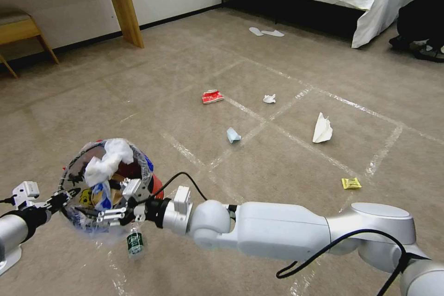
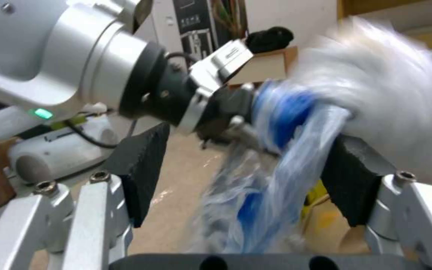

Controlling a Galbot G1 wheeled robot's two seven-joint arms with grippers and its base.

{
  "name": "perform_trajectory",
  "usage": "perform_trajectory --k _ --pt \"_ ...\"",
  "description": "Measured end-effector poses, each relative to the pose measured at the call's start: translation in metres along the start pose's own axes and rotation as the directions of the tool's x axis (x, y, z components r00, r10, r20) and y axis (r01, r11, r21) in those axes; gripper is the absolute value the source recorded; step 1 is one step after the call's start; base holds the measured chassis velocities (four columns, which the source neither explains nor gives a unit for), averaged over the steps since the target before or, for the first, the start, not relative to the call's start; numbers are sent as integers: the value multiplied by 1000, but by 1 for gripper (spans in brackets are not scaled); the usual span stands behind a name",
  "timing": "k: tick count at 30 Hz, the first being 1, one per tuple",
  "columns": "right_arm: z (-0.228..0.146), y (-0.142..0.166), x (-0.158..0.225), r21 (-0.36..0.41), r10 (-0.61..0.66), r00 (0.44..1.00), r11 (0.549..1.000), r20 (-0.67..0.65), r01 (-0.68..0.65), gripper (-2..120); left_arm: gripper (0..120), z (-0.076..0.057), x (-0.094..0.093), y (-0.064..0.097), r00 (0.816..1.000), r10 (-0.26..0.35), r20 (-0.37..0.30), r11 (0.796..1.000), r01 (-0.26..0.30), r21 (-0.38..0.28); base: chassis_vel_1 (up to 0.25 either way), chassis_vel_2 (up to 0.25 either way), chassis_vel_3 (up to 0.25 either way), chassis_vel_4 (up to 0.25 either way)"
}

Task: Pick up the trash bin and place the garbage on the floor into it.

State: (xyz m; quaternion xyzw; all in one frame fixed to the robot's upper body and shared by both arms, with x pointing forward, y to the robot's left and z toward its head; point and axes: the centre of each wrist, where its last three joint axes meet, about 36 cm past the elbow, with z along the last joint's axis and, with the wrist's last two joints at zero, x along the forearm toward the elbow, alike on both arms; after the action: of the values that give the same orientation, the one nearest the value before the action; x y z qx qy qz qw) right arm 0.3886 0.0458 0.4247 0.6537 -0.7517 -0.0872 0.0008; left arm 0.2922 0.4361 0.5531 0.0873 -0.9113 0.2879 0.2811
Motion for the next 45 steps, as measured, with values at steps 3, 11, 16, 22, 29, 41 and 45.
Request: perform_trajectory --k 3,11,16,22,29,41,45 --pt "2 4 -1 -3 -5 1000 1000 -6 5 68 0 0 0 0 1000 0 1 1000 0 3 0 0 0 0" --pt "2 7 -4 -3 -9 1000 1000 -11 9 68 0 3 1 -1 1000 8 3 1000 -8 10 0 0 0 0" --pt "1 7 -5 -1 -12 1000 1000 -9 12 68 0 4 1 -2 1000 12 3 1000 -12 11 0 0 0 0" --pt "-2 5 -8 0 -8 1000 1000 -1 8 68 0 6 1 -3 1000 15 2 1000 -15 10 0 0 0 0" --pt "-19 2 -14 -14 2 999 1000 54 -1 68 0 8 0 -3 1000 19 0 1000 -19 11 0 0 0 0" --pt "-121 -24 -27 -61 94 942 995 322 -78 74 0 6 1 -1 1000 13 18 1000 -13 4 0 0 0 0" --pt "-176 -53 -11 -82 170 860 985 481 -149 82 0 6 5 -1 999 12 37 1000 -11 -9 0 0 0 0"
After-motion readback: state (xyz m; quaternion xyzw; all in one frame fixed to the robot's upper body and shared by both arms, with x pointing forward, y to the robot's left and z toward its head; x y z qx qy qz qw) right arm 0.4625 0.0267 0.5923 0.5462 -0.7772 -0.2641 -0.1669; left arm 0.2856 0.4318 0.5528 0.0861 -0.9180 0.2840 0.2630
